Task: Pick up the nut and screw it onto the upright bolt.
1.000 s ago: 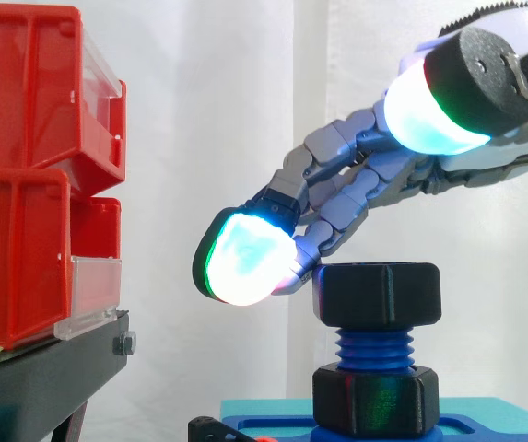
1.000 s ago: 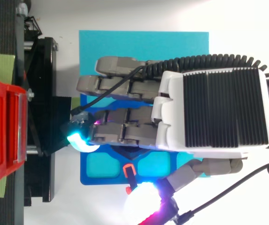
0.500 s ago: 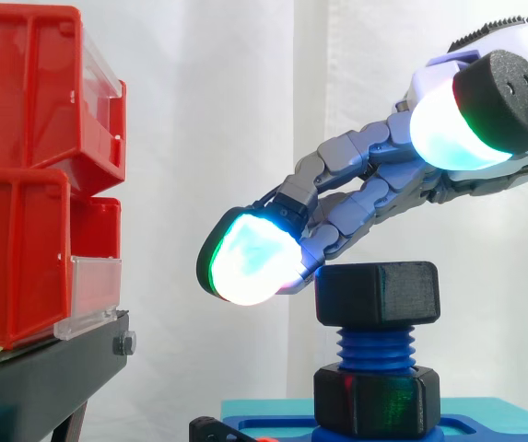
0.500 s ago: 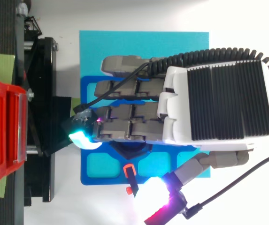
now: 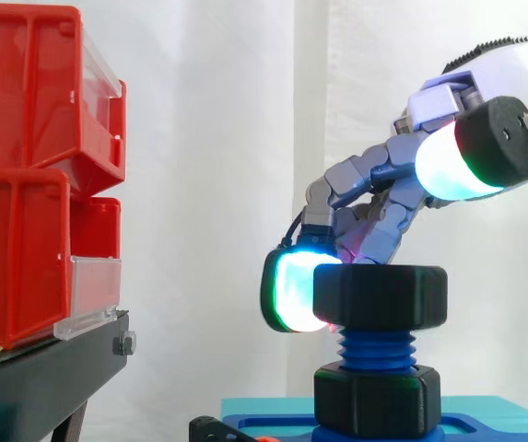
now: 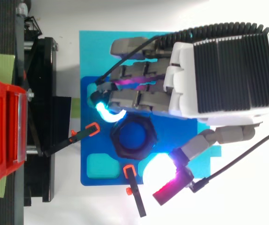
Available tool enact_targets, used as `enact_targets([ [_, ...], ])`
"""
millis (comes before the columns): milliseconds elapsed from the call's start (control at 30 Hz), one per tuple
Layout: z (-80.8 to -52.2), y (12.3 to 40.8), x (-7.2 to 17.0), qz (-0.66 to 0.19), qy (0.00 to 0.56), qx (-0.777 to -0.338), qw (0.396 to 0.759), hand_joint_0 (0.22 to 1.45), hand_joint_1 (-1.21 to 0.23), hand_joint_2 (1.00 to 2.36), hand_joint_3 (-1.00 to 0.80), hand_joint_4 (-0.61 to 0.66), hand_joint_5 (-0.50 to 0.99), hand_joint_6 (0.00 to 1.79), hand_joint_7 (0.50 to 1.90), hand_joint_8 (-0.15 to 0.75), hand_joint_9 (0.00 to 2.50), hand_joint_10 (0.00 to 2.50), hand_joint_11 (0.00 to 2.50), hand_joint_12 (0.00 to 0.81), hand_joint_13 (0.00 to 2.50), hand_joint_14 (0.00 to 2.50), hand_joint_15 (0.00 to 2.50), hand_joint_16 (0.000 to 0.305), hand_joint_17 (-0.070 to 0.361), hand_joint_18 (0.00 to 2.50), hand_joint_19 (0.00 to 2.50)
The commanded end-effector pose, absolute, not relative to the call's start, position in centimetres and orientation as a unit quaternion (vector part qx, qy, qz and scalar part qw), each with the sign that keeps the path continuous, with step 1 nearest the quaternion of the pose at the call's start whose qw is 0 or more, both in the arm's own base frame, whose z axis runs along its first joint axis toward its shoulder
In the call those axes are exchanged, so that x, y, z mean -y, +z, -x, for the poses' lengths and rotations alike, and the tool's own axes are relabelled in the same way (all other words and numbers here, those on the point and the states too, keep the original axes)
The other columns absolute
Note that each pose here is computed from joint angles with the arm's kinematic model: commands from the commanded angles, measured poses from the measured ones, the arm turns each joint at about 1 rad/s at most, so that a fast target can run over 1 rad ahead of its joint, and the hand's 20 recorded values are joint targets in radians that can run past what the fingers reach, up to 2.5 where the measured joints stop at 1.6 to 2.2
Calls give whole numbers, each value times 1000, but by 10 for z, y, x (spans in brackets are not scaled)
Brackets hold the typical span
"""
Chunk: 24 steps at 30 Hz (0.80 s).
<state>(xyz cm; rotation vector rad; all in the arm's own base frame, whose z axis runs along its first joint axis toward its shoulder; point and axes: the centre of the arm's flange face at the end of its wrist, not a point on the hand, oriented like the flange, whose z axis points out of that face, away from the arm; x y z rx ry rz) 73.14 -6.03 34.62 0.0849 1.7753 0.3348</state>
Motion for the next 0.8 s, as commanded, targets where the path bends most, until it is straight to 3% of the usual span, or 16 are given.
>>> enact_targets([
  [0,-730,350,71,-34,143,-771,620,503,-200,1000,-500,194,-36,505,1177,248,815,0,0,292,547,0,0,26,59,170,0],
  [267,-724,373,85,-20,129,-771,623,512,-207,1000,-500,121,32,502,1341,237,949,0,0,276,623,0,0,25,55,238,0],
  [400,-721,383,90,-17,122,-777,617,518,-230,1000,-500,83,81,501,1400,197,1277,0,0,237,795,0,0,19,43,458,0],
  [500,-719,387,93,-16,117,-783,611,519,-243,1000,-500,77,89,500,1426,180,1368,0,0,228,872,0,0,18,41,527,0],
  [600,-719,399,99,-17,114,-779,617,517,-234,1000,-500,104,50,503,1302,206,1354,0,7,243,846,0,0,19,42,497,0],
  [767,-722,415,101,-18,115,-768,629,506,-225,1000,-500,227,-58,504,928,228,1152,0,0,265,710,0,0,23,53,349,0],
])
